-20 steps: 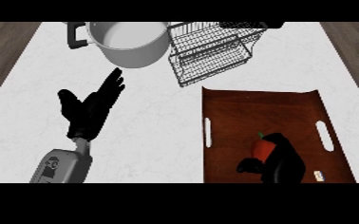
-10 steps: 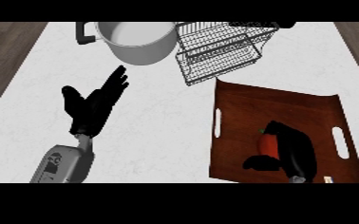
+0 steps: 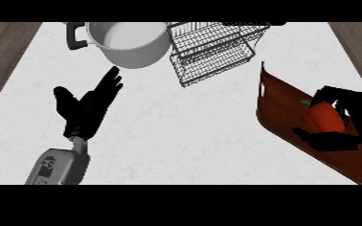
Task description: Pick the bell pepper from the tray and place it in the tiered basket
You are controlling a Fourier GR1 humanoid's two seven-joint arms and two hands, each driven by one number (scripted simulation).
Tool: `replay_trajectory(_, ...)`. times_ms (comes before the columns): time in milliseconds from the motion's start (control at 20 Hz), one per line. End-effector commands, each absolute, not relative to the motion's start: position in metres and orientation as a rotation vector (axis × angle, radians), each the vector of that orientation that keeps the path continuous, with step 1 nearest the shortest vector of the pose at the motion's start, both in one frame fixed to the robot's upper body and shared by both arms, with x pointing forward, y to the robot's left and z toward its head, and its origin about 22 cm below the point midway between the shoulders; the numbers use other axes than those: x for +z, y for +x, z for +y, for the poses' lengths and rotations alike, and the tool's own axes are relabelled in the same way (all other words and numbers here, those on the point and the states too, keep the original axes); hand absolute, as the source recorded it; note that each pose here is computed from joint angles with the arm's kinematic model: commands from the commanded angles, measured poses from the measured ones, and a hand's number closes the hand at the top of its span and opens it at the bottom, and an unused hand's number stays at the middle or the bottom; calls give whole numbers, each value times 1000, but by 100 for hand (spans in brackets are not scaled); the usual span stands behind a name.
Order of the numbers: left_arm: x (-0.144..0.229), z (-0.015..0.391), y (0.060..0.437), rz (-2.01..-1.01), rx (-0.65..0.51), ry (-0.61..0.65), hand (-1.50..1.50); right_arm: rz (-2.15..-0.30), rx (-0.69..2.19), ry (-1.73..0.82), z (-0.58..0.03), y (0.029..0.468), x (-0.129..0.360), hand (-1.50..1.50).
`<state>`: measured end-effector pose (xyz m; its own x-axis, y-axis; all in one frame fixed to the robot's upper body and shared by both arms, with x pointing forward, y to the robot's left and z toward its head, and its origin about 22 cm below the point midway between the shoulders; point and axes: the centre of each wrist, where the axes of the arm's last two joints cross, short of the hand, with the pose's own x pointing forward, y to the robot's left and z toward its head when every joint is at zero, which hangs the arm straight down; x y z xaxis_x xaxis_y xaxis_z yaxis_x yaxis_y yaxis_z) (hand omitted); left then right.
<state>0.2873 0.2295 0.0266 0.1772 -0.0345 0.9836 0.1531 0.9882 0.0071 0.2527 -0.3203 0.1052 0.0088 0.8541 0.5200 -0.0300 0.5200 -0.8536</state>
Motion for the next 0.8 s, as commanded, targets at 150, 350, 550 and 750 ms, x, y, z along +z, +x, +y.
replay_trajectory(150,19,231,273,-1390,-142,-108,0,-1641,749,-774,-341,240,214,150)
replay_trajectory(350,18,232,284,-1383,-130,-96,0,-1719,715,-770,-336,237,243,150)
replay_trajectory(550,31,220,279,-1386,-159,-115,0,-1715,728,-816,-335,258,281,150)
replay_trajectory(750,36,228,282,-1405,-169,-126,0,-1715,737,-828,-311,291,315,150)
